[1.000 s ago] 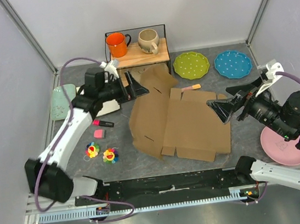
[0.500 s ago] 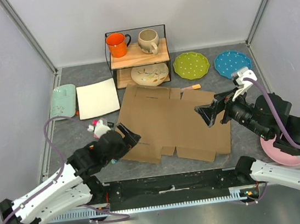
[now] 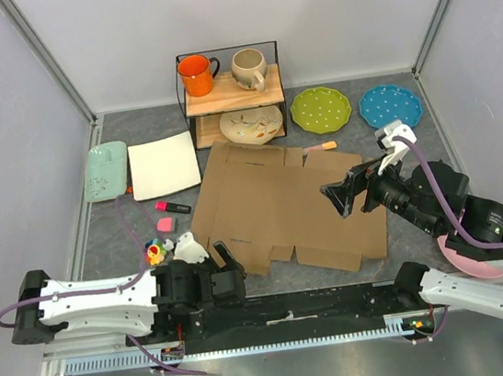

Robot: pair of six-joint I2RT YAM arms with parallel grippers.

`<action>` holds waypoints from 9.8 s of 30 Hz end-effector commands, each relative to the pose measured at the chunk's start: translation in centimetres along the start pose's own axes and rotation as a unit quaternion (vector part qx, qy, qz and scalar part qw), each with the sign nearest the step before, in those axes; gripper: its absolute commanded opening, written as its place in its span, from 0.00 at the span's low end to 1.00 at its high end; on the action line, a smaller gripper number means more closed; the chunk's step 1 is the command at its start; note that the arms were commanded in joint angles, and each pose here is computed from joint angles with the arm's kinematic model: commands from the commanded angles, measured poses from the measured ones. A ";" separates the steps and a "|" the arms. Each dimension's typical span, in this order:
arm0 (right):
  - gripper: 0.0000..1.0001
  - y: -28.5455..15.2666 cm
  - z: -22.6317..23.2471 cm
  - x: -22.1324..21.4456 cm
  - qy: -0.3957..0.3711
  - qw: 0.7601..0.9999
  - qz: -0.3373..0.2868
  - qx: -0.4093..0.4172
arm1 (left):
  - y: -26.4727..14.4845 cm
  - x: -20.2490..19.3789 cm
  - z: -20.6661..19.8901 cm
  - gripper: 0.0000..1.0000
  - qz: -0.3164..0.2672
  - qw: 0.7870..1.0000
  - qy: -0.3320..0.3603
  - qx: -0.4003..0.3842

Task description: Fold the paper box

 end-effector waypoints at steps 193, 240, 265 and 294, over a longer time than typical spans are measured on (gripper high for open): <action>0.98 30.4 -13.6 -19.2 -0.064 0.966 0.243 -0.059 | 17.9 0.7 -6.4 0.55 0.065 0.983 0.140 -0.096; 0.58 26.7 -11.5 -25.5 -0.062 0.946 0.318 -0.027 | 18.5 -0.4 -5.1 0.54 0.099 0.985 0.109 -0.085; 0.13 25.4 -12.7 -23.5 -0.101 0.943 0.306 -0.090 | 18.1 -1.1 -4.5 0.55 0.118 0.986 0.075 -0.092; 0.00 15.1 -2.6 -7.8 -0.527 0.792 0.270 -0.147 | 3.8 12.5 -10.9 0.74 -0.145 0.939 0.211 -0.228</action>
Point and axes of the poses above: each gripper's point midway between its finger pads, its own y axis out along the fingers, its own z axis along the line the jaws close on, x = y × z, the point moved 1 cm from there along -y, back along the fingers, and after that the axes turned 8 degrees about -y, right-handed, at the moved point
